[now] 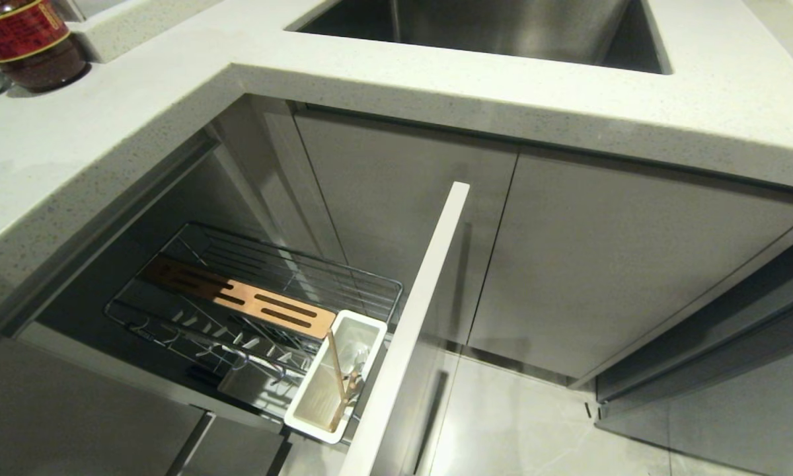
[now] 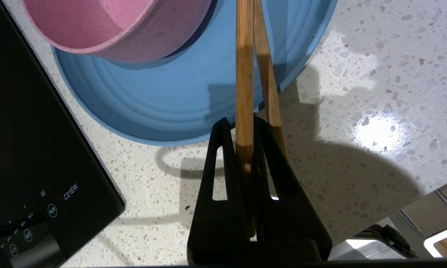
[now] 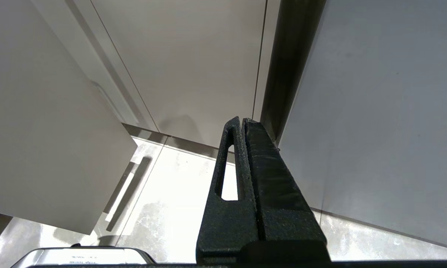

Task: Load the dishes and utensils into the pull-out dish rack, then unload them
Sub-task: Take the chopsticks out of the cupboard, then take the fork out of the cupboard

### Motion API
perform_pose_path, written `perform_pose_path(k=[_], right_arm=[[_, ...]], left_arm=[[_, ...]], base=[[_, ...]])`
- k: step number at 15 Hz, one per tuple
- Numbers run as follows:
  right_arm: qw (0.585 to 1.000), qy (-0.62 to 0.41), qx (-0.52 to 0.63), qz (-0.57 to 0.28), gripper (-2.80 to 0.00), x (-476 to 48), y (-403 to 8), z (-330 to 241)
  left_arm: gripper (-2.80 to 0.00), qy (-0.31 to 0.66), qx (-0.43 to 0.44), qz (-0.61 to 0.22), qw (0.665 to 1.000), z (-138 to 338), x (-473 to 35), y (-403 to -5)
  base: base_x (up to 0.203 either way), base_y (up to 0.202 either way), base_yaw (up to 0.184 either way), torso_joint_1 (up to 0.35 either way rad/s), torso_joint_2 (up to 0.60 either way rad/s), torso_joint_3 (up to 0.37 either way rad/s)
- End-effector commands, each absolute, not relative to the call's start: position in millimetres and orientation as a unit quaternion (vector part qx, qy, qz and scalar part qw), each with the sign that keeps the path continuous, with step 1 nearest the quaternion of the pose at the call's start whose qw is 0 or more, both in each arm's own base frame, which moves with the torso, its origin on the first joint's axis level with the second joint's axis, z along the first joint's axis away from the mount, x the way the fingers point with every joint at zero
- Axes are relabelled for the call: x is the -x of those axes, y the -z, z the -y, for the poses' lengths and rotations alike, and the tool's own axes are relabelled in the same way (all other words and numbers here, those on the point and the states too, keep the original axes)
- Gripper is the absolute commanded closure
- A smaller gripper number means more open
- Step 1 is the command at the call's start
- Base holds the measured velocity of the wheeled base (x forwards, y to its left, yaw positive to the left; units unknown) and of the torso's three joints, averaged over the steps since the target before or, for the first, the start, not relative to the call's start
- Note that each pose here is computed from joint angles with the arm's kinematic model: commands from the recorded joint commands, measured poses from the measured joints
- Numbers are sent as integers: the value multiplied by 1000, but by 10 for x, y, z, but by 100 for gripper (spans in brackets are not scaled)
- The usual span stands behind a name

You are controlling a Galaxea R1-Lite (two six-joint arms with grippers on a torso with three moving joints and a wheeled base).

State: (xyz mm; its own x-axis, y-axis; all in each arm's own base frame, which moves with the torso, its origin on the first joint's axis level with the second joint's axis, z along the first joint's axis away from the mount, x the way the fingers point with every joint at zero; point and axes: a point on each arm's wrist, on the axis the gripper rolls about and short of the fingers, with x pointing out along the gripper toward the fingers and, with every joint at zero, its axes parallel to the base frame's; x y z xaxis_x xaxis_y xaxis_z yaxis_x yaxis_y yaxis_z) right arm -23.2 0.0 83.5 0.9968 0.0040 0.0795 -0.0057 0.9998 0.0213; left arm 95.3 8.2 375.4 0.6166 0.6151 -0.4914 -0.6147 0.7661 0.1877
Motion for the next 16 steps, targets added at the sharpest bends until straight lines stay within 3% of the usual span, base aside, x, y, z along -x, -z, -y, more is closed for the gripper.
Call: perform_pose_path(k=[1,10,11,16], right_arm=[[1000,-3,-11,28,0,212,-764,0],[1000,-3,-11,28,0,212,-764,0],[1000,-3,-11,28,0,212,-764,0],[1000,-3,-11,28,0,212,-764,0]], left_arm=[[0,-345,-3,-280,896,-83,-973,-3736],[0,-348,0,-273,897,-91,-938,-3752],[-280,-349,0,-273,897,-92,-931,-3751],[-280,-349,2,-268,898,-94,-906,-3765]], base=[[0,0,0,0,0,0],[0,0,0,0,0,0],[0,0,0,0,0,0],[0,0,0,0,0,0]])
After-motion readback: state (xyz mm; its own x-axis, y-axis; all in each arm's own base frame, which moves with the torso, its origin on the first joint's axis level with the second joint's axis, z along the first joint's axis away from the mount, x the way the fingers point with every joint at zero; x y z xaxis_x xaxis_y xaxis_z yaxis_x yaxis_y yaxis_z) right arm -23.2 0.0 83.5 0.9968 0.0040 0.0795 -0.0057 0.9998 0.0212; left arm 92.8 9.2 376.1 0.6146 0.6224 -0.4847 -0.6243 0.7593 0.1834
